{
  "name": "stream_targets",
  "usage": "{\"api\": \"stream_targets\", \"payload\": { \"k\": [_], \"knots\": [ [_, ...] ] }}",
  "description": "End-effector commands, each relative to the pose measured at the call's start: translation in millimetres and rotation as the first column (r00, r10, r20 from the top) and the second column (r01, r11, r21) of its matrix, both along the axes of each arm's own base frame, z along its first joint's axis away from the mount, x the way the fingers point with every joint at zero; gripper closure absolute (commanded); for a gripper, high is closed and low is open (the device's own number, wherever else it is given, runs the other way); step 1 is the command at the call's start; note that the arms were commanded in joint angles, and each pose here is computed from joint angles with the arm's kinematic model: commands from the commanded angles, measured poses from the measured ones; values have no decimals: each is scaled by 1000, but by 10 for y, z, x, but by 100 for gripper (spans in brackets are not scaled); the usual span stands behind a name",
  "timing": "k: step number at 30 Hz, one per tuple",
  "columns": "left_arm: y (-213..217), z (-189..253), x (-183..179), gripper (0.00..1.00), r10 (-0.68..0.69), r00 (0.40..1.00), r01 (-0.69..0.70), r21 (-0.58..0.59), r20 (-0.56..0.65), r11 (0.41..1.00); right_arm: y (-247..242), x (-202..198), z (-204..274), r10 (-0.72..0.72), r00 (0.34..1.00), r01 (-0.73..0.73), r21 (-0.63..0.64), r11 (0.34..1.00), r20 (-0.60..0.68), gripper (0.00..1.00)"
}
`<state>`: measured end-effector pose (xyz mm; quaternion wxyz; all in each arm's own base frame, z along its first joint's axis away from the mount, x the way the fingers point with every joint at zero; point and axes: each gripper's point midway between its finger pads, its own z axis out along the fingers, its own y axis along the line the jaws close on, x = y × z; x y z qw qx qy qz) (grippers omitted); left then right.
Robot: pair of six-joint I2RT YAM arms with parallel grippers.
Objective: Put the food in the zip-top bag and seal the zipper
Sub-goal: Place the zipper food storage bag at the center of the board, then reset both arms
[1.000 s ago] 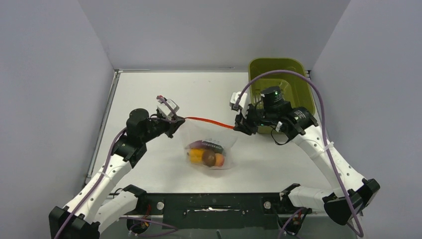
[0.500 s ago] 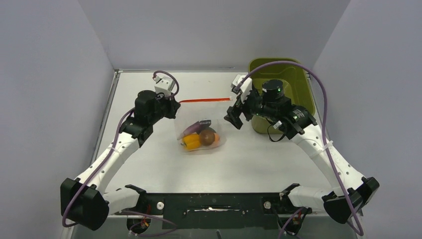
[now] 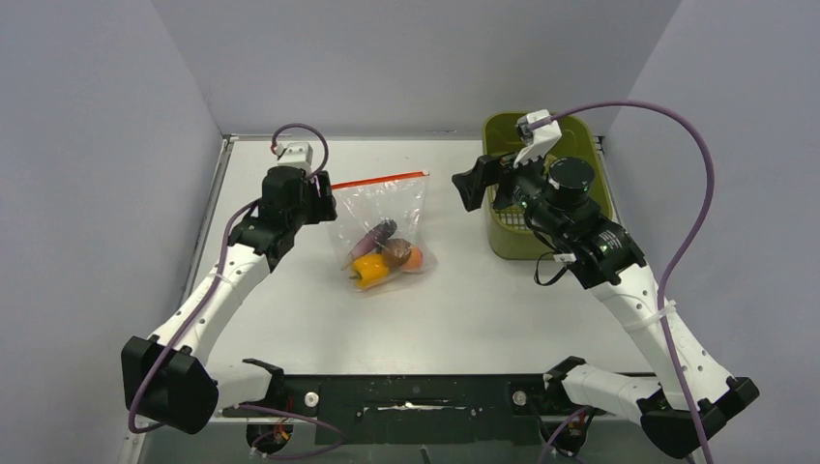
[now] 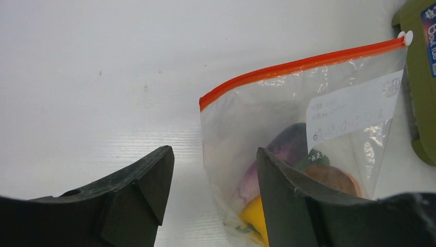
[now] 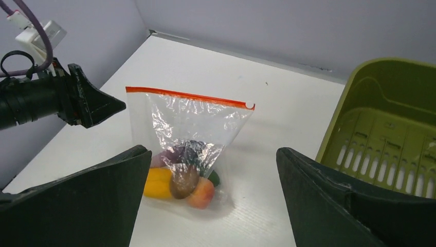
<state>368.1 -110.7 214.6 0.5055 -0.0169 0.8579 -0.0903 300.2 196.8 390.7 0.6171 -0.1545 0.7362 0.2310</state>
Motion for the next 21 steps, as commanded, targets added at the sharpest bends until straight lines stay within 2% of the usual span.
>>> {"api": "stream_targets", "payload": {
  "k": [1, 3, 4, 7, 10, 14, 18, 21],
  "knots": [
    [169, 248, -80, 37, 157, 987, -158, -79, -16, 984, 4, -22, -164, -28, 995, 37, 92, 995, -99, 2],
    [138, 292, -198, 33, 161, 986, -166, -131, -48, 977, 40, -13, -191, -1, 998, 5, 54, 999, -63, 3],
    [102, 321, -253, 32, 149, 988, -155, -165, -47, 974, 15, 23, -206, -32, 997, 37, 68, 997, -73, 2],
    [44, 439, -427, 29, 163, 986, -166, -309, -33, 937, -79, 157, -392, -129, 980, 141, 71, 987, -151, 2],
    [-45, 514, -627, 28, 128, 992, -126, -417, -23, 900, -30, 197, -576, -130, 972, 134, 10, 991, -196, 2],
    [-100, 532, -831, 27, 111, 994, -98, -521, -7, 848, -2, 162, -677, -149, 950, 169, 50, 984, -276, 2],
    [-150, 670, -986, 26, 23, 995, 30, -509, 98, 860, -92, 109, -826, -207, 917, 237, 50, 970, -341, 2],
    [-153, 855, -1107, 24, -26, 985, 105, -483, 168, 869, -213, 32, -1018, -282, 856, 323, 21, 946, -434, 2]
  ]
}}
